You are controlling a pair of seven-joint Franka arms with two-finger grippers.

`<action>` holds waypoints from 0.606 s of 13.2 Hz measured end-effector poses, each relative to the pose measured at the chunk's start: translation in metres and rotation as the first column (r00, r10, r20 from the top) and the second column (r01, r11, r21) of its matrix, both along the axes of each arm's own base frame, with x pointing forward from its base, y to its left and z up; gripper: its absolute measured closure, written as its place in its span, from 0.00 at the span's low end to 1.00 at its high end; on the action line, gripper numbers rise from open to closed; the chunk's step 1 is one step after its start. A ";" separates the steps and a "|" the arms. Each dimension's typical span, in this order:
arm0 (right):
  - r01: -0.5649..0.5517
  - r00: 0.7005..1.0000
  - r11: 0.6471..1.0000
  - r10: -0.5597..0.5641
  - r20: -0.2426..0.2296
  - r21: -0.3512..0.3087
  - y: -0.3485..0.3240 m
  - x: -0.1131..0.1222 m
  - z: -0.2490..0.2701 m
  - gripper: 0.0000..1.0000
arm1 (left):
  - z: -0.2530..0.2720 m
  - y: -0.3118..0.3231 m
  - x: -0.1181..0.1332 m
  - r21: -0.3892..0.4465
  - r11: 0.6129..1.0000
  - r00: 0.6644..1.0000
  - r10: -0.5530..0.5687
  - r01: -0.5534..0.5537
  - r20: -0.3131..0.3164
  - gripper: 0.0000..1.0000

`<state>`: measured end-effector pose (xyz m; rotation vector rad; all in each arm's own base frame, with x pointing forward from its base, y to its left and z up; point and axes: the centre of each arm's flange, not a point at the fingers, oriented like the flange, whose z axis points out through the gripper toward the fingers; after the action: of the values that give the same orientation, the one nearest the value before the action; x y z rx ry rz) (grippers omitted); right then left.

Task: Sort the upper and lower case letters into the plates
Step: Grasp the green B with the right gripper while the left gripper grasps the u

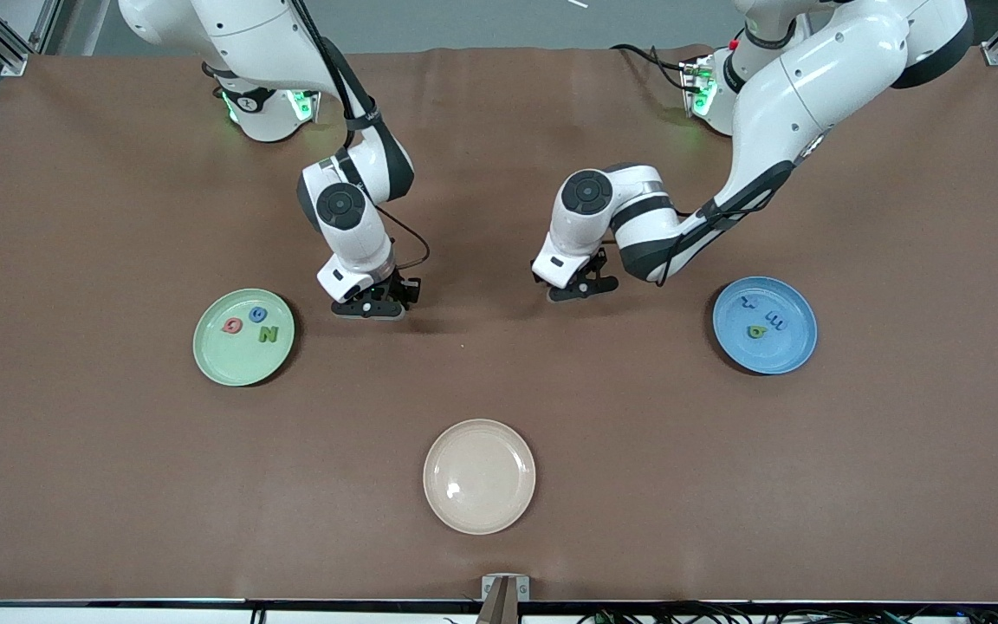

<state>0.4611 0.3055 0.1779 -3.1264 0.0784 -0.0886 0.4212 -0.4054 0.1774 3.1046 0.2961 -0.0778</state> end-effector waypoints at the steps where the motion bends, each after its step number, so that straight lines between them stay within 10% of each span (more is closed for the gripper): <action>1: 0.000 1.000 1.000 0.000 -0.001 0.000 0.000 0.000 0.000 0.50 | 0.000 0.000 0.000 -0.005 1.000 1.000 0.001 -0.001 0.001 0.34; 4: 0.001 1.000 1.000 -0.001 -0.002 -0.001 0.000 0.000 0.001 0.70 | 0.000 -0.001 0.000 -0.008 1.000 1.000 -0.001 0.001 0.002 0.35; 8: 0.016 1.000 1.000 -0.017 -0.019 -0.012 -0.007 0.005 0.001 0.73 | 0.000 -0.003 -0.002 -0.009 1.000 1.000 -0.005 0.005 0.002 0.35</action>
<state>0.4661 0.2981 0.1790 -3.1395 0.1043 -0.0601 0.4190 -0.4082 0.1771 3.0969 0.2870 -0.0765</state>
